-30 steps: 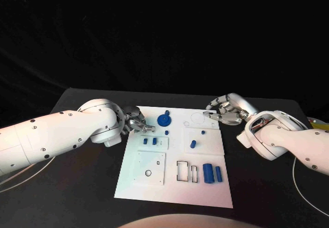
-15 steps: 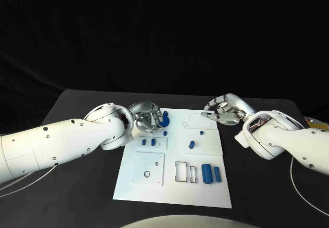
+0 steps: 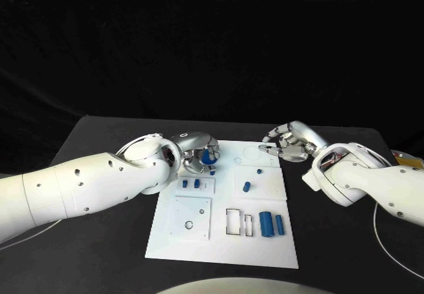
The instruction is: Assemble the parts on the task board
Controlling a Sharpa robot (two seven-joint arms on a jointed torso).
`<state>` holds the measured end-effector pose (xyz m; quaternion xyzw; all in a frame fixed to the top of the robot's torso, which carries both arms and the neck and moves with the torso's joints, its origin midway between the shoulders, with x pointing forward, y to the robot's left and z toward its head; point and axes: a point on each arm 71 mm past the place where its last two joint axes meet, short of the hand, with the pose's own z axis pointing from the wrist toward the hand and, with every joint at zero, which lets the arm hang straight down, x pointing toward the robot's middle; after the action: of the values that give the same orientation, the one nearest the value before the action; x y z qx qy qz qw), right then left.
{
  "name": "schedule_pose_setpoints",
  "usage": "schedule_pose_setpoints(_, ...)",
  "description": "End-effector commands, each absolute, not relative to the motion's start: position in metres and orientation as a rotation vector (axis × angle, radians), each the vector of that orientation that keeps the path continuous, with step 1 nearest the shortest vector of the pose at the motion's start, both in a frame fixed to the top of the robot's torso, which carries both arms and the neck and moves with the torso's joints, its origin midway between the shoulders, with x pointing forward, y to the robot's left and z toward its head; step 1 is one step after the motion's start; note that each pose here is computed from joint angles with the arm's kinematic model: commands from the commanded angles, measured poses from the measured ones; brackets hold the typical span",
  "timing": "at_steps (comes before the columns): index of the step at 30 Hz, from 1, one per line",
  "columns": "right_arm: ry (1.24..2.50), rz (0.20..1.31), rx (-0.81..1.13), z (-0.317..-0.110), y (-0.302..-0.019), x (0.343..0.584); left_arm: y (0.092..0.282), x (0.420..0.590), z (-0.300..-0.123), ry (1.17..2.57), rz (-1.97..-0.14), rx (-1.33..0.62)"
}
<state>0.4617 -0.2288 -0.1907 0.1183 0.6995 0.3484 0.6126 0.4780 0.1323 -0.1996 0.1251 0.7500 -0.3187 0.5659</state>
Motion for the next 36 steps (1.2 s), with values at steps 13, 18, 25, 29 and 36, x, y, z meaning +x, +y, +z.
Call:
schedule_pose_setpoints(13,1.617,0.802,0.259,-0.191,-0.227,0.461,0.123,0.484,-0.214,1.870,-0.612,0.435)
schedule_pose_setpoints(18,1.618,0.802,0.259,-0.191,-0.226,0.461,0.121,0.484,-0.216,1.882,-0.610,0.444)
schedule_pose_setpoints(25,1.618,0.803,0.258,-0.191,-0.226,0.461,0.118,0.484,-0.217,1.886,-0.618,0.452)
schedule_pose_setpoints(29,1.619,0.803,0.258,-0.191,-0.226,0.461,0.117,0.484,-0.218,1.890,-0.619,0.455)
schedule_pose_setpoints(36,1.620,0.804,0.257,-0.191,-0.226,0.461,0.116,0.486,-0.220,1.901,-0.612,0.458)
